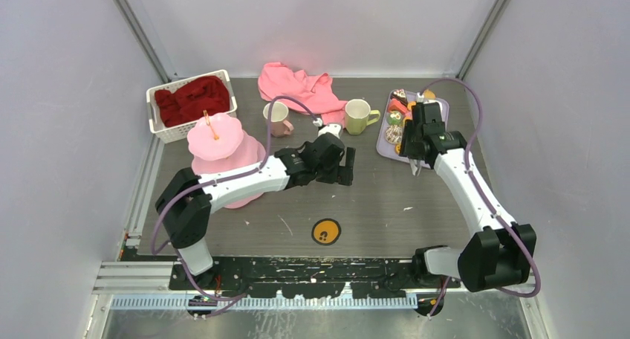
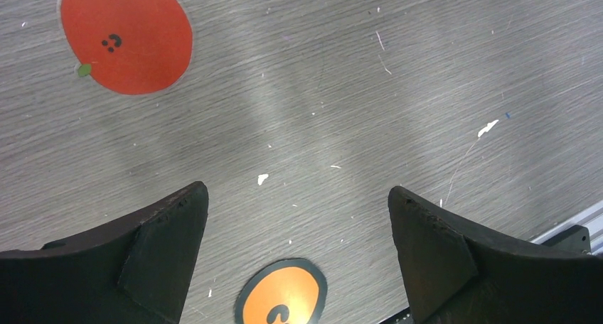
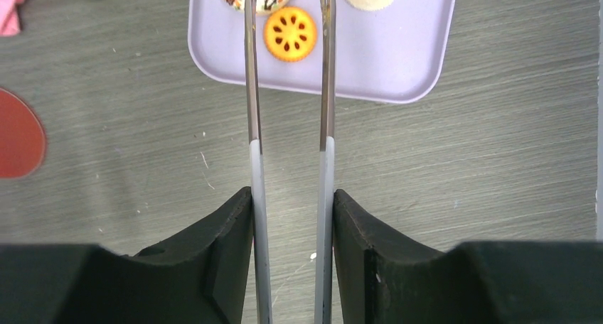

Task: Serve the afternoon tea

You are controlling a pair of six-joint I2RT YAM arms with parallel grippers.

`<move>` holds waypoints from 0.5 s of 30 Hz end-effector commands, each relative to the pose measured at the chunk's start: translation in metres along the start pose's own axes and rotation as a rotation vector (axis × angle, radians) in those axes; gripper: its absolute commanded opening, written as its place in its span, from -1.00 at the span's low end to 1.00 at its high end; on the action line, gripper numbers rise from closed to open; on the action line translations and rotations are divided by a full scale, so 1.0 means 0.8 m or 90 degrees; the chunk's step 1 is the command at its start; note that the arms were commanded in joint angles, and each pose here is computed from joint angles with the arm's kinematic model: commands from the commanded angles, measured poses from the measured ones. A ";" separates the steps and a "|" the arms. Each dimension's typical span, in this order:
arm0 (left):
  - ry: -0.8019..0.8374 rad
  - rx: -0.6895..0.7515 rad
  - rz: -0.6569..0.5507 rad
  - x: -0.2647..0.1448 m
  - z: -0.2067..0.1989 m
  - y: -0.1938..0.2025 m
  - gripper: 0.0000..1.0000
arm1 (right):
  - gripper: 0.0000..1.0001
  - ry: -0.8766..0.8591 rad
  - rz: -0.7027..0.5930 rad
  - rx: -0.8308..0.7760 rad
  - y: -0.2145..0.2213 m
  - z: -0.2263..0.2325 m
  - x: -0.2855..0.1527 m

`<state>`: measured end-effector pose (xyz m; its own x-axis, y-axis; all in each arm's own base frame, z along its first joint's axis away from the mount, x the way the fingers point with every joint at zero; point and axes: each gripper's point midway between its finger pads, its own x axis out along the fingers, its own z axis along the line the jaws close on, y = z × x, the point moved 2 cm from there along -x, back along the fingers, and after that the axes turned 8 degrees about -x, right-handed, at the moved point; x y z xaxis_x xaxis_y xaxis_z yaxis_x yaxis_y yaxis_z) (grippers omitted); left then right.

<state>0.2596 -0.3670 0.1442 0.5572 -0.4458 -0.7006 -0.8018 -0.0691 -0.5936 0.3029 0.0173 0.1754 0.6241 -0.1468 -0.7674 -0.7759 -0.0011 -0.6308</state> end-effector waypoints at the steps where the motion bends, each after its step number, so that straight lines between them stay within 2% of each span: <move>1: 0.037 -0.028 -0.074 -0.020 -0.015 -0.033 0.93 | -0.06 0.000 -0.112 0.060 -0.044 -0.014 -0.017; 4: 0.048 -0.009 -0.072 -0.024 -0.014 -0.031 0.94 | -0.06 -0.044 -0.109 0.079 -0.046 -0.009 -0.008; 15: 0.080 0.015 -0.049 -0.034 -0.019 -0.022 0.94 | 0.00 -0.093 -0.075 0.098 -0.028 0.005 0.025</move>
<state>0.2547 -0.3614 0.1542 0.5691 -0.4816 -0.6665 -0.7824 -0.0676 -0.6191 0.3192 0.0112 0.1643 0.6644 -0.0629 -0.7447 -0.7361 0.1175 -0.6666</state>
